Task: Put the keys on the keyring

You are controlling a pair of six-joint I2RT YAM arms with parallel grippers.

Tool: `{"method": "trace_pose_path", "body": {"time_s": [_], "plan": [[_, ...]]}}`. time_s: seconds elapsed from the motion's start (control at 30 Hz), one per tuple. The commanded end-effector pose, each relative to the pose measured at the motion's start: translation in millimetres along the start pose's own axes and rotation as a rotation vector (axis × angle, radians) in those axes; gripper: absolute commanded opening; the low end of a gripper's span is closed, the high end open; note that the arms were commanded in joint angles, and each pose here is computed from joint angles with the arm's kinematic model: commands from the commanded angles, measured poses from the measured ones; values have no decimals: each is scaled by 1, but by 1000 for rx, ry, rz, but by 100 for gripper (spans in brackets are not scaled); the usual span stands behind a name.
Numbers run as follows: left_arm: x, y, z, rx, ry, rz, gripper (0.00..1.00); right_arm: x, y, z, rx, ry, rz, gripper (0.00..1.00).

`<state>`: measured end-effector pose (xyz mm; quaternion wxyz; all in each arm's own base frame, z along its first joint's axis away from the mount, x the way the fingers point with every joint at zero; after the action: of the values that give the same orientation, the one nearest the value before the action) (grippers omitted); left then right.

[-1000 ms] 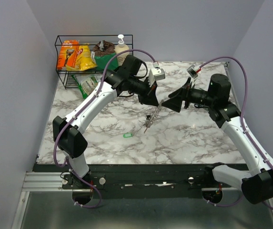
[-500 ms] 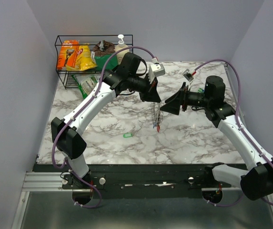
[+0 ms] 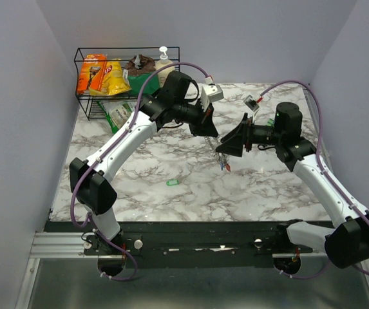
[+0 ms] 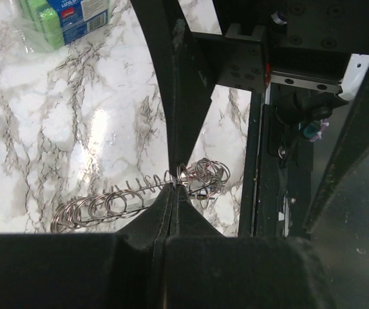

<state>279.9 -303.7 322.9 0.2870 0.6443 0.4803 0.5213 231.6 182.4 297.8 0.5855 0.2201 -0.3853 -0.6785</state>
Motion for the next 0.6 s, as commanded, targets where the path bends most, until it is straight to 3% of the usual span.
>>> {"method": "trace_pose_path", "body": {"time_s": [0.0,0.57], "plan": [[8,11,-3,-27,51,-42,0,5,-2,17,21,48,30,96],[5,10,-7,-23,7,-58,0,18,-1,31,86,-21,-2,96]]}}
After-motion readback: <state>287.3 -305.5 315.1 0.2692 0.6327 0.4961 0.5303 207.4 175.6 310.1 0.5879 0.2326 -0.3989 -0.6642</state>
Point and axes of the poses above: each gripper's point midway between its finger pads, its own x axis back along the fingers, its own z axis along the line the jaws close on, y = z × x, the point moved 6 cm from there along x, back along the fingers, and after that the axes turned 2 degrees about -x, right-handed, at the moved point
